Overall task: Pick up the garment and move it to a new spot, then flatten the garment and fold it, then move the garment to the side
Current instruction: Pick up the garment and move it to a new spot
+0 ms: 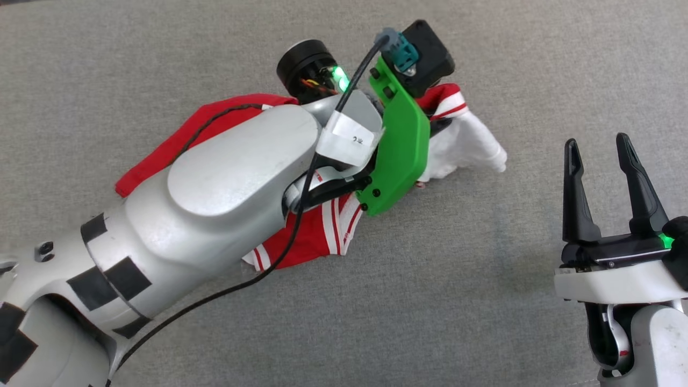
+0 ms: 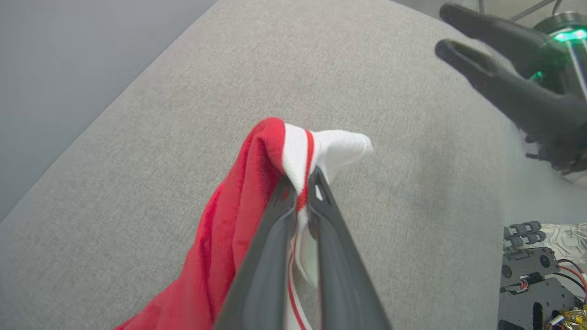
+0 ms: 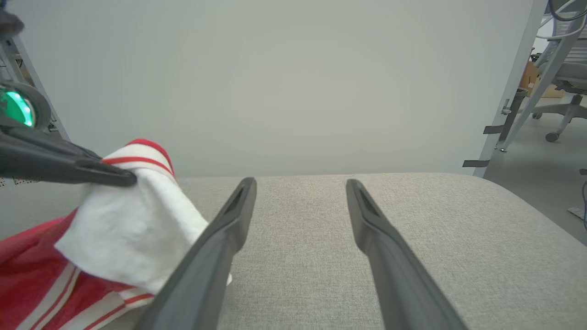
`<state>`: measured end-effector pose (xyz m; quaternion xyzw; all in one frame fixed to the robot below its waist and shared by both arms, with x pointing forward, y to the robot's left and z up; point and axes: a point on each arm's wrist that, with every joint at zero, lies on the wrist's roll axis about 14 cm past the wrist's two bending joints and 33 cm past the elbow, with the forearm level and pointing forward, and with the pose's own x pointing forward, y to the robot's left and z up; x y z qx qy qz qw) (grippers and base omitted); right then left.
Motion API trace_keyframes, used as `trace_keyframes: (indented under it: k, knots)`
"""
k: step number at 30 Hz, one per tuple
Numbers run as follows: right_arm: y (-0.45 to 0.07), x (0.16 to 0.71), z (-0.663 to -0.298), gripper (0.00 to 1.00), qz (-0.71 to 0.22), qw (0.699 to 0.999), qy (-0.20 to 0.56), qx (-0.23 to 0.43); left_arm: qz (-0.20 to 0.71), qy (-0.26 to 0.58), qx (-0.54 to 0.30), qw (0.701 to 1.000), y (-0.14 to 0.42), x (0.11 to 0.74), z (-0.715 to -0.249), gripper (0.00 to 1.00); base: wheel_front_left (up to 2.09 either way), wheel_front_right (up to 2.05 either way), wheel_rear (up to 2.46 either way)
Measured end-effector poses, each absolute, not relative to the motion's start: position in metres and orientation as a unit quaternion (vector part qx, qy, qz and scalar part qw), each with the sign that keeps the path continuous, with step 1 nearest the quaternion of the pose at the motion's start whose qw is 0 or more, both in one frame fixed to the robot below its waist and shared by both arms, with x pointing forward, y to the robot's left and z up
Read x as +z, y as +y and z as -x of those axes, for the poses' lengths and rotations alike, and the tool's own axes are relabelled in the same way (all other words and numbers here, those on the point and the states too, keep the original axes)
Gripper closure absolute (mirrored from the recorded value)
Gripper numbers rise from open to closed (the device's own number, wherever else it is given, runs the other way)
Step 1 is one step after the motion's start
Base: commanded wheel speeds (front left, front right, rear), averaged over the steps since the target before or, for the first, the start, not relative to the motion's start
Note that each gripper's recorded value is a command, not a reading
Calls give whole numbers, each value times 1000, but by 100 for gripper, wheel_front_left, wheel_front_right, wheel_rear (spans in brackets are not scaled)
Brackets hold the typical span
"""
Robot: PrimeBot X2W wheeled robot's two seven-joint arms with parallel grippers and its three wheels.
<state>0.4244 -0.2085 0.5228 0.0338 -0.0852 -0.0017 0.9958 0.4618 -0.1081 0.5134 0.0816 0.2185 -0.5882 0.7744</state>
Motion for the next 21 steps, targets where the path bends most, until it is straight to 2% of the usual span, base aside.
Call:
trace_keyframes:
  k: [5, 8, 12, 13, 14, 21]
  knots:
    - [-210, 507, -434, 0, -31, 997, -67, -4, -89, 289, -535, 789, -90, 435, -492, 100, 0, 0, 0]
    - [-210, 500, -439, 0, -31, 998, -59, -4, -85, 329, -512, 789, -80, 396, -495, 100, 0, 0, 0]
    - [-210, 493, -441, 0, -30, 998, -51, -6, -71, 332, -500, 797, -80, 381, -498, 100, 0, 0, 0]
    - [-210, 493, -441, 0, -30, 998, -51, -6, -67, 324, -500, 801, -81, 382, -498, 64, 0, 0, 0]
    - [-210, 494, -441, 0, -31, 998, -52, -5, -61, 308, -499, 807, -84, 386, -500, 0, 0, 0, 0]
    - [-204, 511, -432, 0, -31, 997, -71, 6, -12, 147, -459, 876, -80, 446, -527, 0, 0, 0, 0]
